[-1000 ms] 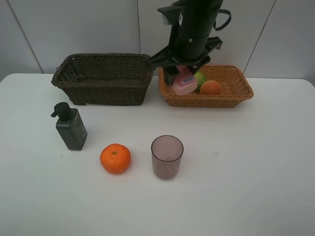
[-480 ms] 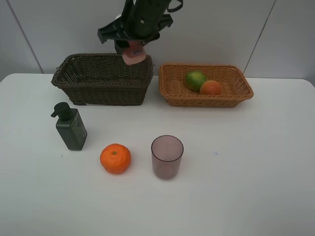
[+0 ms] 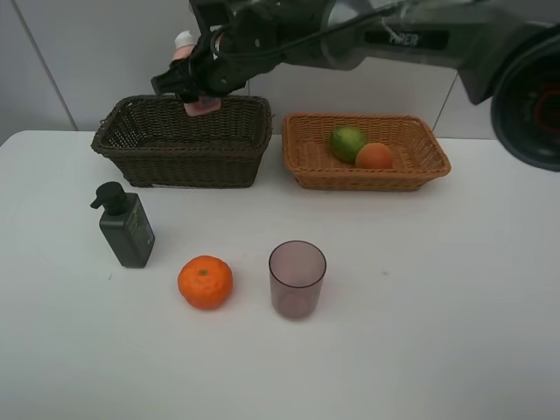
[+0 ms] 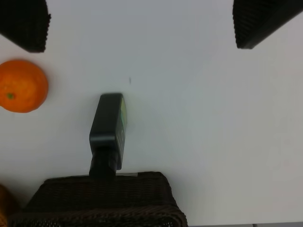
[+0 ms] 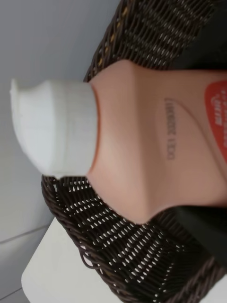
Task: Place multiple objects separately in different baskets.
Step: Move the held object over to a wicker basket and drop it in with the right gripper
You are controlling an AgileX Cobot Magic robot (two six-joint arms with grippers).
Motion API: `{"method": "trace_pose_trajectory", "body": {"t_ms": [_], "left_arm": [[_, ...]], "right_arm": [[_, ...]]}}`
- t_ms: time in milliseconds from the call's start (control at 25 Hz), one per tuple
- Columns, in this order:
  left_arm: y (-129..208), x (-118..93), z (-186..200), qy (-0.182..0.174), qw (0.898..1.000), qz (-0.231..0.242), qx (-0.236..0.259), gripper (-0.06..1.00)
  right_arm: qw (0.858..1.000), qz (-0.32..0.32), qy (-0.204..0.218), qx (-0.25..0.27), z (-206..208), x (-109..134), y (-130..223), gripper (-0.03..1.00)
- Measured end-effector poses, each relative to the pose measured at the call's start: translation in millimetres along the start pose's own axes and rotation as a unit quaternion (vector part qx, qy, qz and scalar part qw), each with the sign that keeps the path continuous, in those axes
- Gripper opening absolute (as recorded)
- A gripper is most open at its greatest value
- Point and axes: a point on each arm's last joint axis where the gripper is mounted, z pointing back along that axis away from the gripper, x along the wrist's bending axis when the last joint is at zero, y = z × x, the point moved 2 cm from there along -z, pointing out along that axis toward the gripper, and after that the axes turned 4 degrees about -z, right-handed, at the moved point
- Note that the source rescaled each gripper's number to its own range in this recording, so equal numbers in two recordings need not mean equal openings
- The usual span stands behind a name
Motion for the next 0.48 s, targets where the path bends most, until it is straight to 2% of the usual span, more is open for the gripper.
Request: {"method": "trace_pose_trajectory", "body": {"t_ms": [320,480], "left_arm": [[0.0,0.0,0.0,0.0,1.0,0.0,0.0,1.0],[0.0,0.0,0.0,0.0,1.0,0.0,0.0,1.0]], "right_arm": [[1.0,-0.014,0.011,-0.018,-31.9,-30.2,22.3,0.0],[1.0,-0.018,0.016,-0.006,-46.0,-39.3,39.0,0.0]]}}
